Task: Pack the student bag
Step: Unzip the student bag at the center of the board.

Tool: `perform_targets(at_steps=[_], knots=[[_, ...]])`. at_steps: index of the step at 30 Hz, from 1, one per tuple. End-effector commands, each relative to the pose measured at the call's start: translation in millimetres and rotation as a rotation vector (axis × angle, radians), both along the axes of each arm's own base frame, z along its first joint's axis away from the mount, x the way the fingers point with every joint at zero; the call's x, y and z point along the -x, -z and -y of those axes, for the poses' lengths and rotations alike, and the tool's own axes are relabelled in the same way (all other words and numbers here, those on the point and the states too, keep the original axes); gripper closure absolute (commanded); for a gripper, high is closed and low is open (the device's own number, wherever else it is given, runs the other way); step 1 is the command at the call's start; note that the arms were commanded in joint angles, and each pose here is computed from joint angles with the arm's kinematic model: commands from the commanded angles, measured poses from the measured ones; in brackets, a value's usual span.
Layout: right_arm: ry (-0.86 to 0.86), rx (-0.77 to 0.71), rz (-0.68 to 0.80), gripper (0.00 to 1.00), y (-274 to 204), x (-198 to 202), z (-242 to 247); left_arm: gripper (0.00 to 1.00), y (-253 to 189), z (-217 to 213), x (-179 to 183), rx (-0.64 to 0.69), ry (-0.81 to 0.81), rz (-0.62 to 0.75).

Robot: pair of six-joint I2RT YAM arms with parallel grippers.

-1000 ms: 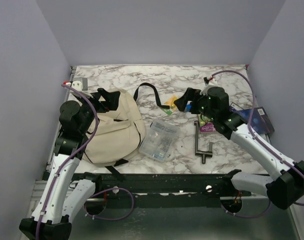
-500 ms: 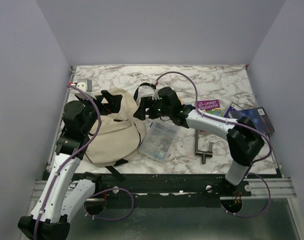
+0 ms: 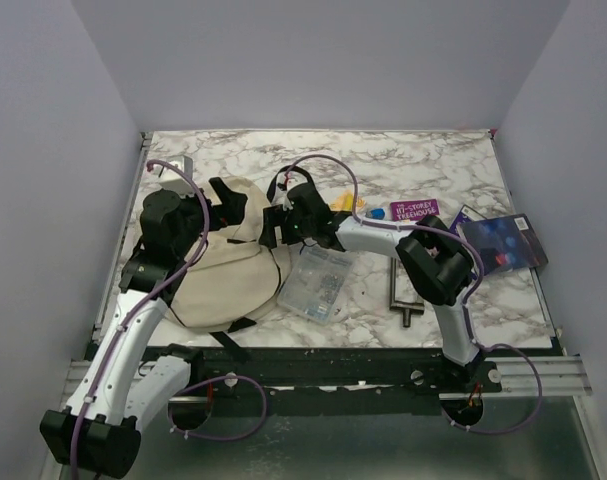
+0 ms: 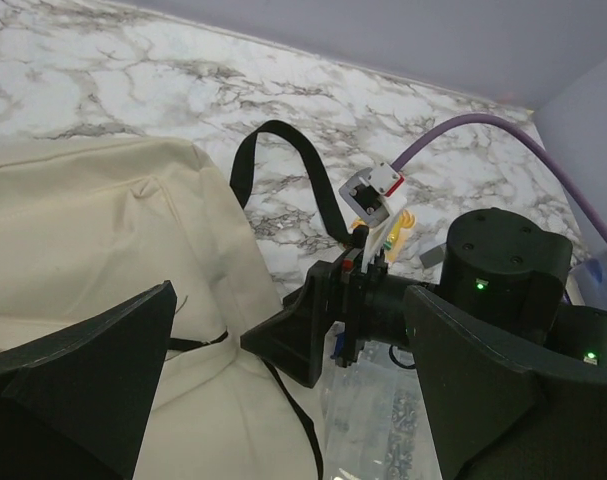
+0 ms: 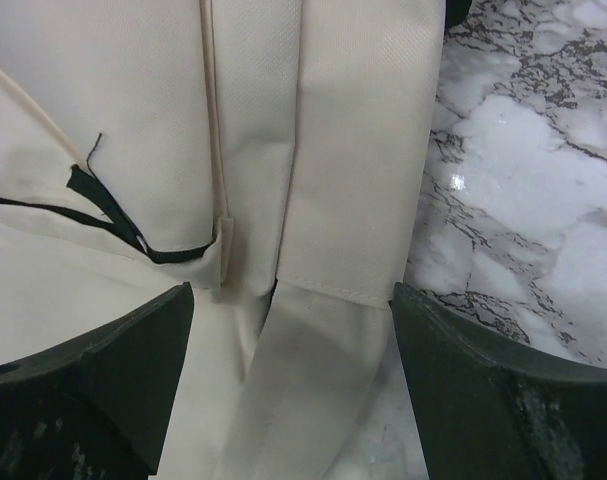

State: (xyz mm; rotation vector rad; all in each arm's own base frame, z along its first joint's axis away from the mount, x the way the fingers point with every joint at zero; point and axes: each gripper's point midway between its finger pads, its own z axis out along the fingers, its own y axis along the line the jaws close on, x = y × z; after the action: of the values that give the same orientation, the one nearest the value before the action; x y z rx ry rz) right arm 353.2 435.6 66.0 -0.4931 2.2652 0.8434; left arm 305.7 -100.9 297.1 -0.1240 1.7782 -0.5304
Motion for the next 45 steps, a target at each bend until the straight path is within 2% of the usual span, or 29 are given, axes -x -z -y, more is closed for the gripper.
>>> perform_targets(at_steps=[1, 6, 10, 14, 15, 16, 19, 22, 25, 26, 28, 31, 33, 36, 37, 41, 45], knots=[[-0.018, 0.010, 0.006, 0.16, 14, 5, -3, 0.01, 12, 6, -5, 0.023, 0.006, -0.090], [-0.039, -0.036, -0.020, 0.23, 26, 15, -7, 0.04, 40, 13, -7, 0.119, -0.024, -0.222], [0.015, 0.004, -0.019, 0.28, 37, 9, 1, 0.09, 89, 15, 1, 0.248, -0.073, -0.430], [0.069, 0.085, 0.042, 0.22, 40, 1, 17, 0.12, 126, -2, 2, 0.347, -0.113, -0.601], [0.086, 0.093, 0.070, 0.21, 25, -3, 21, 0.12, 129, -2, 3, 0.357, -0.104, -0.625], [0.110, 0.143, 0.063, 0.19, 43, -6, 27, 0.11, 132, -4, 1, 0.364, -0.098, -0.644], [0.125, 0.175, 0.051, 0.17, 53, -6, 32, 0.05, 133, -5, -1, 0.364, -0.083, -0.660], [0.138, 0.194, 0.031, 0.16, 65, -4, 29, 0.02, 135, -12, -5, 0.334, -0.119, -0.652], [0.116, 0.179, 0.029, 0.18, 68, -1, 18, 0.01, 143, -22, -9, 0.307, -0.191, -0.713], [0.117, 0.154, 0.031, 0.22, 66, -2, 14, 0.03, 148, -23, -9, 0.301, -0.207, -0.751], [0.127, 0.131, 0.049, 0.29, 62, -7, 11, 0.13, 152, -23, -11, 0.298, -0.219, -0.800], [0.128, 0.083, 0.077, 0.48, 49, -11, 4, 0.29, 152, -24, -16, 0.277, -0.230, -0.800], [0.115, 0.057, 0.104, 0.61, 39, -13, 0, 0.35, 150, -28, -20, 0.216, -0.266, -0.776], [0.109, 0.032, 0.130, 0.92, 25, -14, -2, 0.44, 149, -33, -27, 0.085, -0.297, -0.743], [0.107, 0.022, 0.134, 0.99, 21, -15, -2, 0.44, 148, -31, -30, 0.063, -0.284, -0.747], [0.089, -0.018, 0.136, 0.99, 7, -9, -3, 0.49, 163, -37, -34, -0.038, -0.285, -0.814], [0.100, -0.042, 0.135, 1.00, -1, -7, -1, 0.52, 180, -36, -31, -0.038, -0.298, -0.867]])
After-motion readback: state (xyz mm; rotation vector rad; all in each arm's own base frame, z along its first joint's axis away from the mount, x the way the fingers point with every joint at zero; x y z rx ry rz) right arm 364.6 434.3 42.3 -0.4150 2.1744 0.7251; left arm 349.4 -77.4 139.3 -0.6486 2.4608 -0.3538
